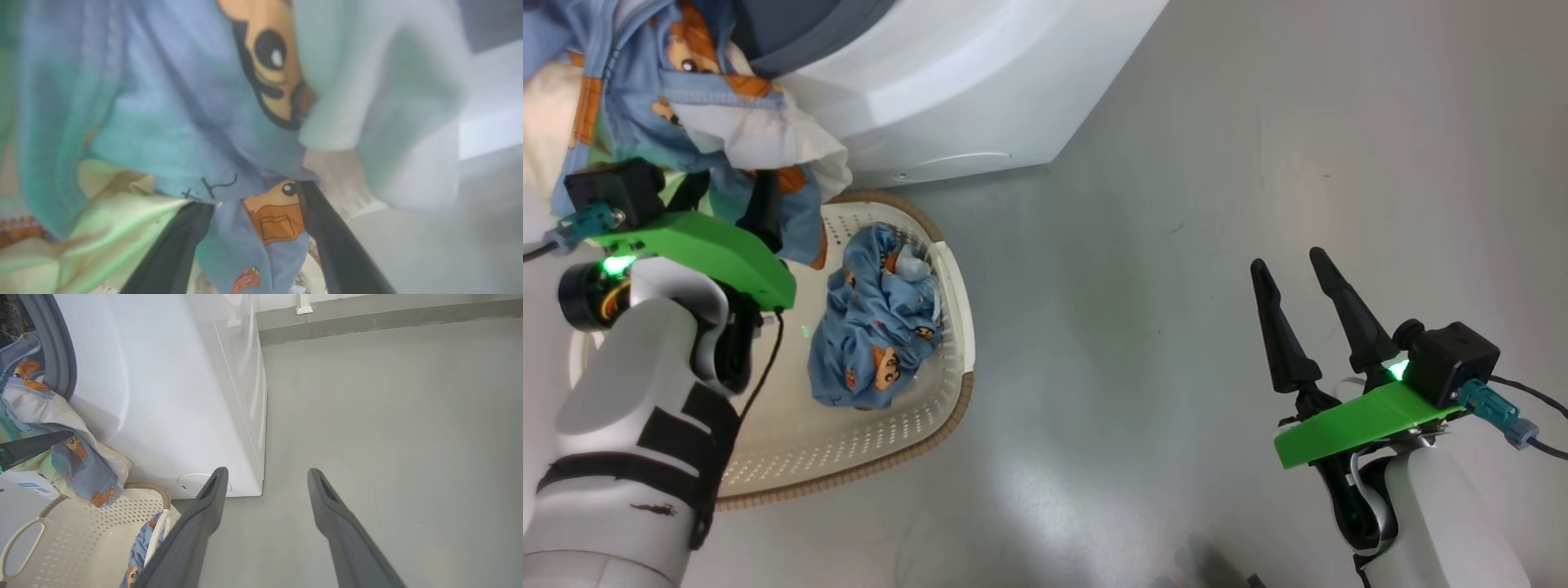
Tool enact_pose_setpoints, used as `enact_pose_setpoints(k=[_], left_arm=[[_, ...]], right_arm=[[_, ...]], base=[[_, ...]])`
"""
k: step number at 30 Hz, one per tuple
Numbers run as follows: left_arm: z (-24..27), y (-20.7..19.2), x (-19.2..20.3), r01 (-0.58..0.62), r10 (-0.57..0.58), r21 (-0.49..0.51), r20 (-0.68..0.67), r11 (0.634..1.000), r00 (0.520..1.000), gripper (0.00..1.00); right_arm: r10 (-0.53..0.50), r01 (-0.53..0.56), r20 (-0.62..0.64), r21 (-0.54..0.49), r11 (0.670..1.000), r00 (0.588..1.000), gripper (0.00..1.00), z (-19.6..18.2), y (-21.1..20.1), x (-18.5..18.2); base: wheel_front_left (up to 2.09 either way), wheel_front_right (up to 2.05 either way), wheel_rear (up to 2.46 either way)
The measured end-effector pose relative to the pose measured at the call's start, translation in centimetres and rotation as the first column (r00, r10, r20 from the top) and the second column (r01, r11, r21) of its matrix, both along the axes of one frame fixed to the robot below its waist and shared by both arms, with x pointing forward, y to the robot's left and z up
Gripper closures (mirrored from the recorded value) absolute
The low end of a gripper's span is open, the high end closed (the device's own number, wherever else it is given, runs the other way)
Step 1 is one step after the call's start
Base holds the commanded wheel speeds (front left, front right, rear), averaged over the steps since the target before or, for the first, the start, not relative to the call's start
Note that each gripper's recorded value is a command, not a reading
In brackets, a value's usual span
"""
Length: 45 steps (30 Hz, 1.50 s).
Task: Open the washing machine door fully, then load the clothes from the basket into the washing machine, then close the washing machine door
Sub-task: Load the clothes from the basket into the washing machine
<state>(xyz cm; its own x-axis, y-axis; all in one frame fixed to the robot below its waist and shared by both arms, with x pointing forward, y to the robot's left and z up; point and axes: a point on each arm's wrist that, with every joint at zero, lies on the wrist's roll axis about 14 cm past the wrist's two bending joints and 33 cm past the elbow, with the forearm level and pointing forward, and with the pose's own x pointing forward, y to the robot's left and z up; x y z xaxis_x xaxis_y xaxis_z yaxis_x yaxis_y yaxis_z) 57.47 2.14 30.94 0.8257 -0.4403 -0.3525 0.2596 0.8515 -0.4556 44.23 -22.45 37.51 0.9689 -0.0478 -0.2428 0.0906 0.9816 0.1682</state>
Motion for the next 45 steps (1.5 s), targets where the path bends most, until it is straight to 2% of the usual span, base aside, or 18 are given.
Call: enact_pose_setpoints(k=[2,3,4,5,15,27,34,45], left_arm=[[-0.1,0.0,0.1,0.004,-0.004,0.005,-0.001,1.0,1.0,0.0],[-0.1,0.0,0.2,0.006,-0.006,0.009,-0.002,1.0,1.0,0.32],[-0.2,0.0,0.3,0.005,-0.005,0.01,-0.002,1.0,1.0,0.7],[-0.2,0.0,0.3,0.003,-0.003,0.009,-0.004,1.0,1.0,1.0],[0.4,0.8,1.0,-0.03,0.03,-0.008,0.009,1.0,0.999,1.0],[3.7,2.7,0.8,-0.126,0.135,-0.101,0.085,0.987,0.987,1.0],[7.5,3.5,1.0,-0.153,0.18,-0.149,0.191,0.977,0.965,1.0],[12.7,3.9,1.4,-0.139,0.184,-0.151,0.347,0.979,0.92,1.0]], right_arm=[[-0.004,0.004,0.0,-0.001,1.0,1.0,0.0,0.0,-0.1,-0.1],[-0.006,0.006,0.0,-0.002,1.0,1.0,0.0,0.1,-0.2,-0.1],[-0.007,0.007,0.001,-0.002,1.0,1.0,0.0,0.1,-0.2,-0.1],[-0.009,0.009,0.001,-0.002,1.0,1.0,0.0,0.1,-0.2,-0.2],[-0.012,0.012,0.008,0.007,1.0,1.0,0.0,0.2,0.0,0.1],[0.0,-0.001,0.035,0.026,1.0,0.999,0.0,0.8,0.7,0.8],[0.008,-0.01,0.062,0.033,0.999,0.998,0.0,1.8,1.1,1.0],[0.01,-0.013,0.083,0.04,0.999,0.997,0.0,2.7,1.4,0.8]], base=[[0.0,0.0,0.0],[0.0,0.0,0.0],[0.0,0.0,0.0],[0.0,0.0,0.0],[0.0,0.0,0.0],[0.0,0.0,0.0],[0.0,0.0,0.0],[0.0,0.0,0.0]])
